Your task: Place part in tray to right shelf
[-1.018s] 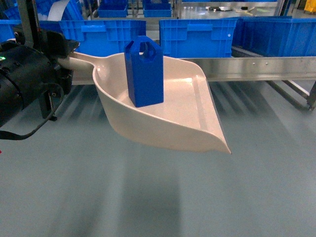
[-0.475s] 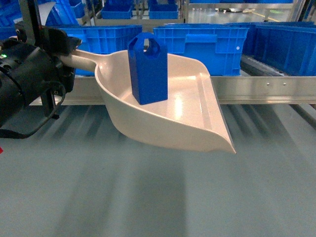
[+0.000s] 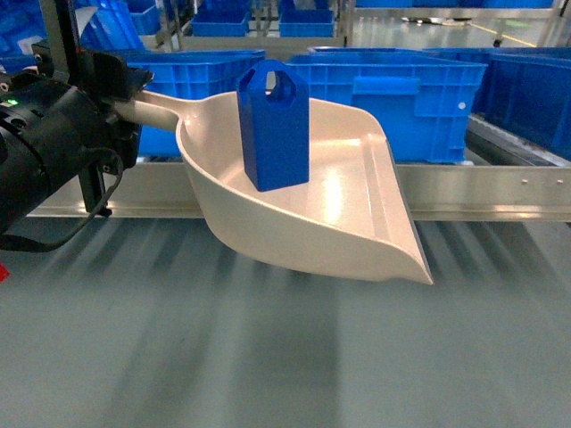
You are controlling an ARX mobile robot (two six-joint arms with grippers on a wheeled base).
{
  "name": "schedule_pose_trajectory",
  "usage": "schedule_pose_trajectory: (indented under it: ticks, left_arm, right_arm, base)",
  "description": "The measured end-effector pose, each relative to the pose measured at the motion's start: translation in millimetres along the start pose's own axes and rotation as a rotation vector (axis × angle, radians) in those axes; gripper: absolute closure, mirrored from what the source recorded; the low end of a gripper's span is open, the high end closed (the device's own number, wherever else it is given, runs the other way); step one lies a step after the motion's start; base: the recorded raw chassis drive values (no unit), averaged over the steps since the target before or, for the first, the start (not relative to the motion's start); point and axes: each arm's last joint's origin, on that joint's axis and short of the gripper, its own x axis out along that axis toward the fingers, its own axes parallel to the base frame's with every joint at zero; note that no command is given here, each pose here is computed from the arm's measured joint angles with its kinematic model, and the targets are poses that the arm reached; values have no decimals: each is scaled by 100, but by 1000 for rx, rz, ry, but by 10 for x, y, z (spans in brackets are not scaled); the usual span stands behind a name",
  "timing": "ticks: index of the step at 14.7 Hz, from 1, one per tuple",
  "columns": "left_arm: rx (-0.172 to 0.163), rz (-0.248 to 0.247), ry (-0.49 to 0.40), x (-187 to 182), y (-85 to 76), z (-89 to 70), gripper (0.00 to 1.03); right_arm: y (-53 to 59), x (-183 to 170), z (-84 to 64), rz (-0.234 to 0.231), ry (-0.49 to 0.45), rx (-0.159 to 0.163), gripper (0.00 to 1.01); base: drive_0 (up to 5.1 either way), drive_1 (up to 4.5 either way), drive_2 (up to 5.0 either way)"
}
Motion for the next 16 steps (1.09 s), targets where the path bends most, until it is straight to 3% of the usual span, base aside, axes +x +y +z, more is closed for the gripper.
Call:
schedule_pose_trajectory:
  ticks: [3,12,16]
  left_arm:
    - [2,8,-31,4,15,59,91]
    - [-1,0,-1,0,-1,-2,91]
    - [1,5,-25,4,10,48,91]
  right_arm:
    - [1,0,-2,2,2,0,3]
    - [1,0,-1,2,2,0,3]
    - [1,0,0,3,0,0,3]
  base:
    - [6,432,-419]
    - [46,465,-374]
    - [14,434,-405]
